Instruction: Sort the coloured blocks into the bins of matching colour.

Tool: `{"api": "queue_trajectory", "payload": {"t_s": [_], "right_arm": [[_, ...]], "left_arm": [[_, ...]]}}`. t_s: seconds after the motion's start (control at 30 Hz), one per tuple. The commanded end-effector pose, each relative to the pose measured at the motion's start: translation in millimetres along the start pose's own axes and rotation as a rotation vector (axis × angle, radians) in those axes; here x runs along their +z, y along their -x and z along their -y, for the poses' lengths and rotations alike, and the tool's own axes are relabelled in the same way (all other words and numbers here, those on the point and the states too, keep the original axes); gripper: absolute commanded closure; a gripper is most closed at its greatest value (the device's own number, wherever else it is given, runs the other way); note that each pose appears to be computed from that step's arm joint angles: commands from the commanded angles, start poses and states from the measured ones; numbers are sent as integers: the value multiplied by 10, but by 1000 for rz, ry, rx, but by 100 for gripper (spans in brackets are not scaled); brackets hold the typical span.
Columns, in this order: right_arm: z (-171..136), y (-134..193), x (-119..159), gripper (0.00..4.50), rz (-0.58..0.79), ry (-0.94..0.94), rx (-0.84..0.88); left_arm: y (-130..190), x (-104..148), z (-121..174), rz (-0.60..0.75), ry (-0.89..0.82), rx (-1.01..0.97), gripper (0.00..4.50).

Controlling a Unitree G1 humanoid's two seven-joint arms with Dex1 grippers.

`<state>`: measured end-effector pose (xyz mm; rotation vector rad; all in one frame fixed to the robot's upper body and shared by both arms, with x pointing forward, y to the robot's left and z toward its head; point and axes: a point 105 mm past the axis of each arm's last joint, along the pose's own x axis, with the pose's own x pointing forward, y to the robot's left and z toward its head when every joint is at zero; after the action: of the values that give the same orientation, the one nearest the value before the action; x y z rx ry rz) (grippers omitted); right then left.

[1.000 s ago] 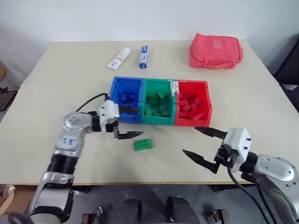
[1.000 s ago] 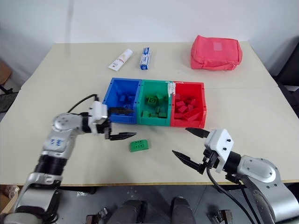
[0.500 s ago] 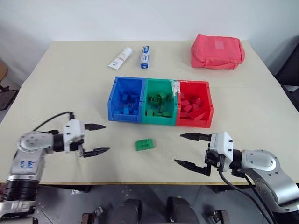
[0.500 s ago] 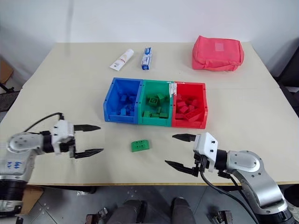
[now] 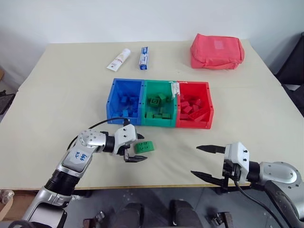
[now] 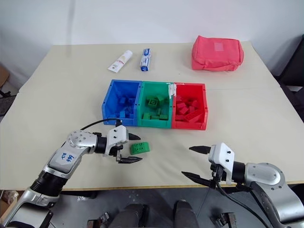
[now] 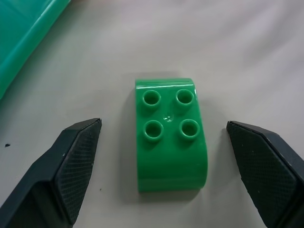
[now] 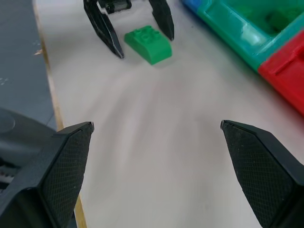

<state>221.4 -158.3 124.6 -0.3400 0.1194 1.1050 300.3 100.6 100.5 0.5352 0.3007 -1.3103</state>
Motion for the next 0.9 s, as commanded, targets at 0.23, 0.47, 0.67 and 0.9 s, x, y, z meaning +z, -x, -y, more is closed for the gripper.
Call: {"api": "queue_trajectory", "payload": {"t_s": [0.23, 0.47, 0.67, 0.9], "right_arm": [[-58, 82, 79, 0, 37, 34, -120], [40, 199, 176, 0, 143, 3, -374], [270, 281, 400, 0, 282, -24, -643], [264, 211, 480, 0, 280, -3, -644]], "left_arm": [[2, 219, -15, 36, -63, -78, 276], [135, 887, -457, 315, -91, 142, 303], [-22, 1269, -1062, 405, -135, 412, 303], [-324, 1188, -1237, 327, -82, 404, 208]]}}
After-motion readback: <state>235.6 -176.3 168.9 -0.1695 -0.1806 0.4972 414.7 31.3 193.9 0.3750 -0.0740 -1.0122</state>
